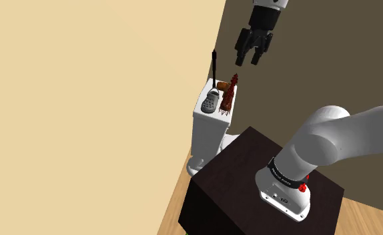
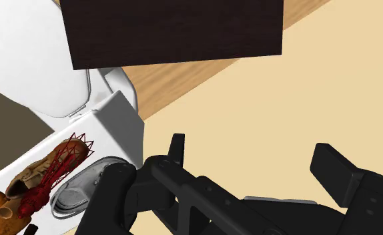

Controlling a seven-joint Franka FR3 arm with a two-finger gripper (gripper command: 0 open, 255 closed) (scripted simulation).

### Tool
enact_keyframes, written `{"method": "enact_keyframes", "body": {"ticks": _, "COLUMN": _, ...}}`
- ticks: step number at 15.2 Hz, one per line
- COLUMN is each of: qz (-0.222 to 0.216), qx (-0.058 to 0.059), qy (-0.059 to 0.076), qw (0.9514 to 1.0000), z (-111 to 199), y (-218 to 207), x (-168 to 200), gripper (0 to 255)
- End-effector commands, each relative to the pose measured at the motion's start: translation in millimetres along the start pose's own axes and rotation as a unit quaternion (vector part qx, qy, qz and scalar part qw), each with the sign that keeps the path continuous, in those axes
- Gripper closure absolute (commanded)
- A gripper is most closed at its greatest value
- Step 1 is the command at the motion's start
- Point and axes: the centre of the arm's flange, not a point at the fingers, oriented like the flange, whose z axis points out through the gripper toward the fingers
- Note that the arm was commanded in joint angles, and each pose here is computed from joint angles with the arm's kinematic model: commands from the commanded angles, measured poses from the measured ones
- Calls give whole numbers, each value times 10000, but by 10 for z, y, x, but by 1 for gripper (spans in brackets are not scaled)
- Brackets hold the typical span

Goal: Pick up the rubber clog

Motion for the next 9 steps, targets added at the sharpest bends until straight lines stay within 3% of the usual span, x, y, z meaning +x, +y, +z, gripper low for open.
{"method": "enact_keyframes", "body": {"ticks": 1, "qz": 0, "qx": 0, "qy": 0, "qw": 10000, "z": 0, "y": 0, "x": 0, "gripper": 0}}
{"method": "enact_keyframes", "body": {"ticks": 9, "qz": 303, "qx": -156, "qy": 132, "qw": 9993, "z": 625, "y": 480, "x": 629, "gripper": 0}}
